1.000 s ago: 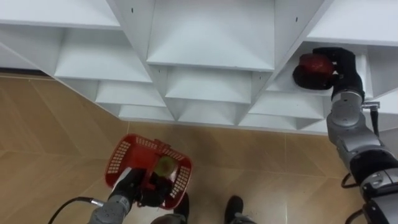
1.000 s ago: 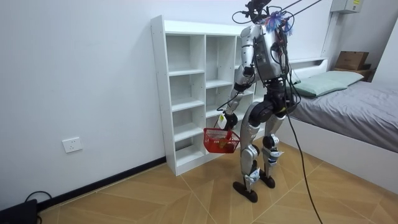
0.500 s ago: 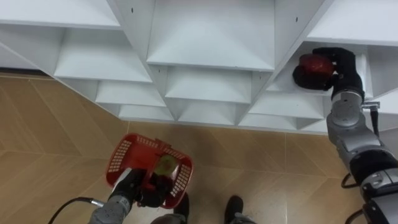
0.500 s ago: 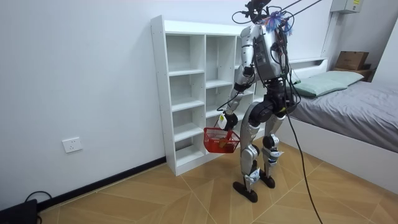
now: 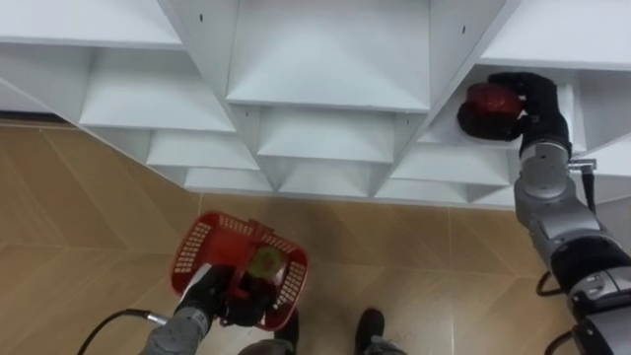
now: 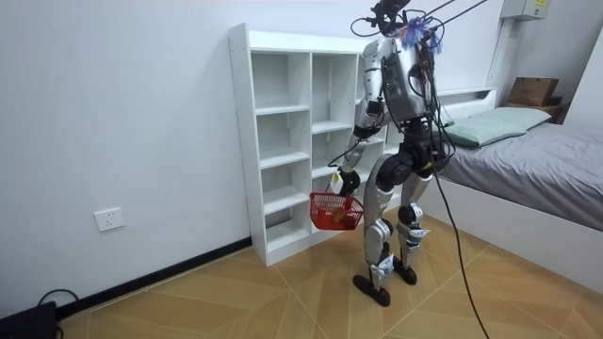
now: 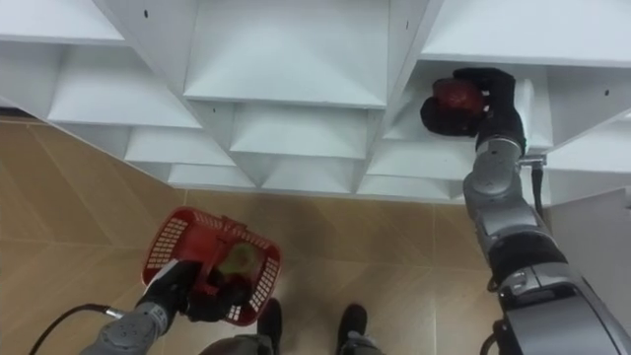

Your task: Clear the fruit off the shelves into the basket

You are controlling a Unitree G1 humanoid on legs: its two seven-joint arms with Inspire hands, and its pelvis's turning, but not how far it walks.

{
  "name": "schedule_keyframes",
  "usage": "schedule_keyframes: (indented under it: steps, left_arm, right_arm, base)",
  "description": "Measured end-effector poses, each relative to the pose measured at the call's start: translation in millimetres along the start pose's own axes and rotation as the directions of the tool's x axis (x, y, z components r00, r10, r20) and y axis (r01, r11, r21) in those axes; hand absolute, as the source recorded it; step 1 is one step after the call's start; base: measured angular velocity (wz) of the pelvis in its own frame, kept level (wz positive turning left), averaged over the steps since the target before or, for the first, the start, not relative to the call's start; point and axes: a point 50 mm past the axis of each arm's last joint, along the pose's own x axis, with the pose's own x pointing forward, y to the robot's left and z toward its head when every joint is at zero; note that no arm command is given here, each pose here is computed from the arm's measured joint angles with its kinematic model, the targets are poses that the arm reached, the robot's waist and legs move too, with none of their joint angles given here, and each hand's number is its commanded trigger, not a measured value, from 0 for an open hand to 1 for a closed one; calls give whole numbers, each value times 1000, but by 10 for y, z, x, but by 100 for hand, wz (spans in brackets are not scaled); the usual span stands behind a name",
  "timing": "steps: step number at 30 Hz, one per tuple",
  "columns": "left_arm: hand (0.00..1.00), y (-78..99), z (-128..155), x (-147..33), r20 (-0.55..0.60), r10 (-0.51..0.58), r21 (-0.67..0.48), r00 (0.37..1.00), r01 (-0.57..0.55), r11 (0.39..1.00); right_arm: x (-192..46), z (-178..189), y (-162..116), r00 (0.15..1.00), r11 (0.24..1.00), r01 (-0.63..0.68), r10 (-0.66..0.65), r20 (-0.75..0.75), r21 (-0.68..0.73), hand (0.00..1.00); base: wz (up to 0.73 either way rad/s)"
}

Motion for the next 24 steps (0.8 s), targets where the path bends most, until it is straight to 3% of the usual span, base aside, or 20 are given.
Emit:
schedule_keyframes:
  steps: [8,13,24]
  left_arm:
    - [100,10,87,13,33,6,-13,999,-6,1000]
    - [100,-39,123,25,42,8,-32,999,-7,999]
    - [100,-63,145,-11,82,32,-84,996,-25,996]
  right_arm:
    - [-168,38,269,989,991,-132,130,67,24,100]
    - [-267,-49,287,987,989,-146,144,66,36,100]
    - [-728,-344,476,958,958,-283,280,65,41,100]
  base:
    - [1]
    - [-4]
    - [-6]
